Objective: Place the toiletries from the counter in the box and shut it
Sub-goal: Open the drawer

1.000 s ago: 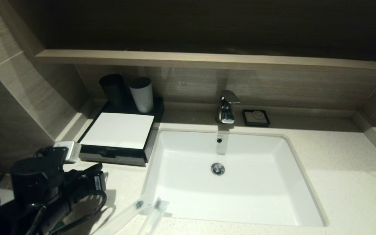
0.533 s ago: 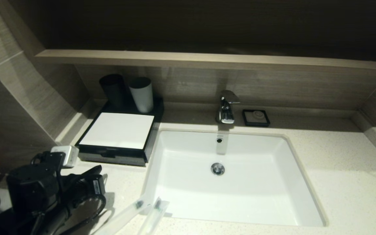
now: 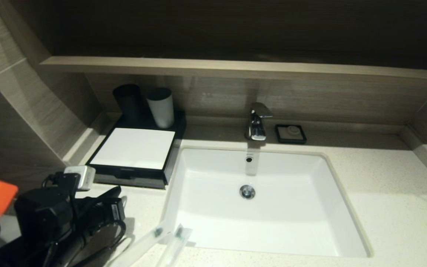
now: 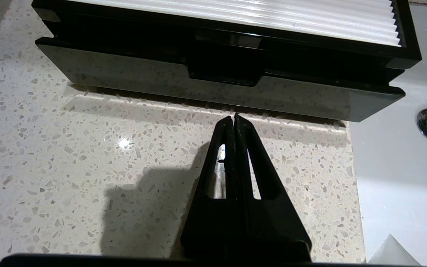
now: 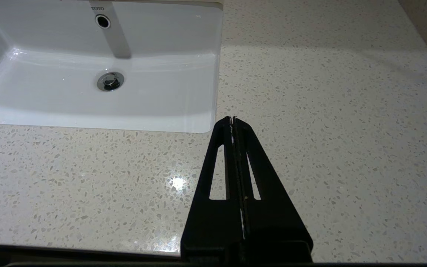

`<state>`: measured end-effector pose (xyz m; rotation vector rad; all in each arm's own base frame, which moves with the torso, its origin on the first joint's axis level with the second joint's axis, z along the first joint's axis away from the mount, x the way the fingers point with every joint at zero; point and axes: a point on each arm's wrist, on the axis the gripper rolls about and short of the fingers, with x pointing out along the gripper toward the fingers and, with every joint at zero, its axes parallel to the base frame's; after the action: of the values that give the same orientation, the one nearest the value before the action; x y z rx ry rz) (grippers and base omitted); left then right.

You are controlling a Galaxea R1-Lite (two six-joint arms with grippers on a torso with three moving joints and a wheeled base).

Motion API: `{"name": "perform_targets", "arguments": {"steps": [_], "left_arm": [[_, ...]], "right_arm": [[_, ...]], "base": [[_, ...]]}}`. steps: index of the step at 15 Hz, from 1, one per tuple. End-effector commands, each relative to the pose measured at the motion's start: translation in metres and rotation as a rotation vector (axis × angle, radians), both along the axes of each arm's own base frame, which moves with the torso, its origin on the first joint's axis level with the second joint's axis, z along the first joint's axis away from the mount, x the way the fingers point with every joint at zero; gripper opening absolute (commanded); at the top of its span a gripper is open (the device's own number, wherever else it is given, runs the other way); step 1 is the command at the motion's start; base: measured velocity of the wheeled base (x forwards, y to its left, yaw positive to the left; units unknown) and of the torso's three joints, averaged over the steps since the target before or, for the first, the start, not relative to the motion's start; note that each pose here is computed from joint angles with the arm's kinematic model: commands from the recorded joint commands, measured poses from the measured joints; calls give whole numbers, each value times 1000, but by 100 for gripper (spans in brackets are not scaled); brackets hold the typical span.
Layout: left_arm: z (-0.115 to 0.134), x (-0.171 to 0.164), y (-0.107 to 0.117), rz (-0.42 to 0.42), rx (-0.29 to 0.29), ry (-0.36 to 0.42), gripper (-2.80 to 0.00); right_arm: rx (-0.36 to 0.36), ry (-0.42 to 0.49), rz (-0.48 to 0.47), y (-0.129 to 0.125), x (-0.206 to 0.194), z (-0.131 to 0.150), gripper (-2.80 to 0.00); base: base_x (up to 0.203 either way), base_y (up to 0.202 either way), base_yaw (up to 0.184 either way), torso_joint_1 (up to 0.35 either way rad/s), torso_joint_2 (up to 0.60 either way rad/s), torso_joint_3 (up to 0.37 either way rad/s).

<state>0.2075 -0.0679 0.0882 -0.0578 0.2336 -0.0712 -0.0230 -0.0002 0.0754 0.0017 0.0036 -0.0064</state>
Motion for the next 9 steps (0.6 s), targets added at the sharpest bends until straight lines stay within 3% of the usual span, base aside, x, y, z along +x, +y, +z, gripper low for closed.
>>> {"name": "perform_targets", "arguments": {"steps": [1,9], "left_arm": [[-3,3,-2,1,-3,-5,-280],[-10,9,-3,9,-2,-9,-280]], "right_arm": [[0,1,0,0,0,0,-280],[0,1,0,0,0,0,-280]], "base": [[0,0,0,0,0,0],[0,0,0,0,0,0]]}}
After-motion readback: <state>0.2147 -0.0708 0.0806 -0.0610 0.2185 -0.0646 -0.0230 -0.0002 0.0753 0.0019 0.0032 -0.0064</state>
